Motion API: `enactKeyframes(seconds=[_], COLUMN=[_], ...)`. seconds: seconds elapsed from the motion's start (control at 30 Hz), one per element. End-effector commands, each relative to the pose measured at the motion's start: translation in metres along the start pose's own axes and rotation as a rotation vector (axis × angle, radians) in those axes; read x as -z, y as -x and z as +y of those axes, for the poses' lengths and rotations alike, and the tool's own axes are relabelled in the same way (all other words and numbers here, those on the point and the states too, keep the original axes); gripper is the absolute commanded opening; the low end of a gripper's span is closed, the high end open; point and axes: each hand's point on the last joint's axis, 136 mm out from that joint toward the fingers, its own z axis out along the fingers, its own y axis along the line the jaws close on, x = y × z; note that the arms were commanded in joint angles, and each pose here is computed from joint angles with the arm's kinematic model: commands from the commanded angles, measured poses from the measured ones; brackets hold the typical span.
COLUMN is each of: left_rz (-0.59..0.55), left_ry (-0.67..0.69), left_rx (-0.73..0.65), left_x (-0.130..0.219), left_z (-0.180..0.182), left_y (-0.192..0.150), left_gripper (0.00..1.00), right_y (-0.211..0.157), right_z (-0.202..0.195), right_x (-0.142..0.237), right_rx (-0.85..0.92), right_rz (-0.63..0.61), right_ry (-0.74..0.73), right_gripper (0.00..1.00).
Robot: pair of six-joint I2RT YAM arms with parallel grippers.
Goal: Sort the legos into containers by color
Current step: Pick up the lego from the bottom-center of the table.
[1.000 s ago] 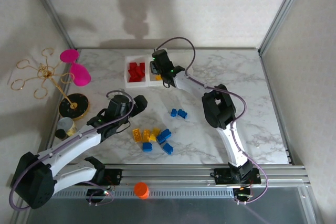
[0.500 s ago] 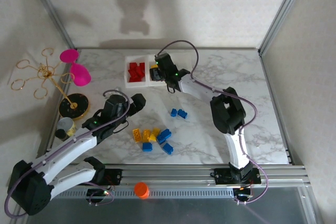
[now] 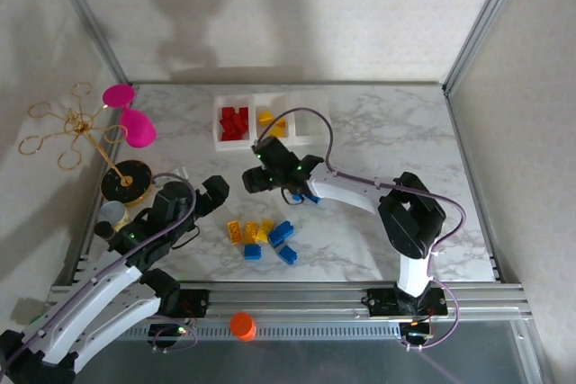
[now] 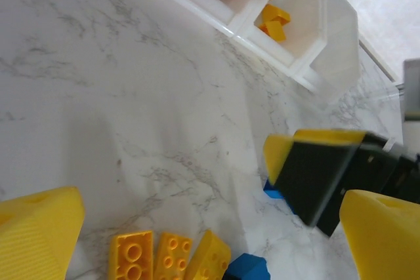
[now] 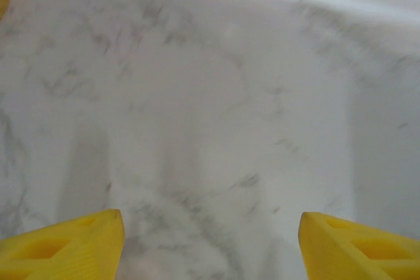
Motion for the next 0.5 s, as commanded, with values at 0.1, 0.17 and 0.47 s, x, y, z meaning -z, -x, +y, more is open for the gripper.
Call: enactKeyframes(seconds=[0.1,0.17,0.47], left_rz=[-0.031,-0.035,-0.07], left_ry=[0.089,0.1,0.114], left_rx=[0.056,0.067,0.11], left_x=[0.028,0.033,0.054], left_z=[0.024,0.027,0.034], left_y=[0.008,0.008,0.017], left_gripper=[1.0,1.0,0.99], right_y=[-0.042,-0.054,-0.086], right_z=[0.048,0.058,0.094], right_x=[0.0,-0.006,-0.027], right_rx=[-0.026,-0.016,0.008], right_rz=[0.094,0.116,0.188], right_ry=[0.071,0.065,0.092], right_gripper=[0.71,0.71,0.69])
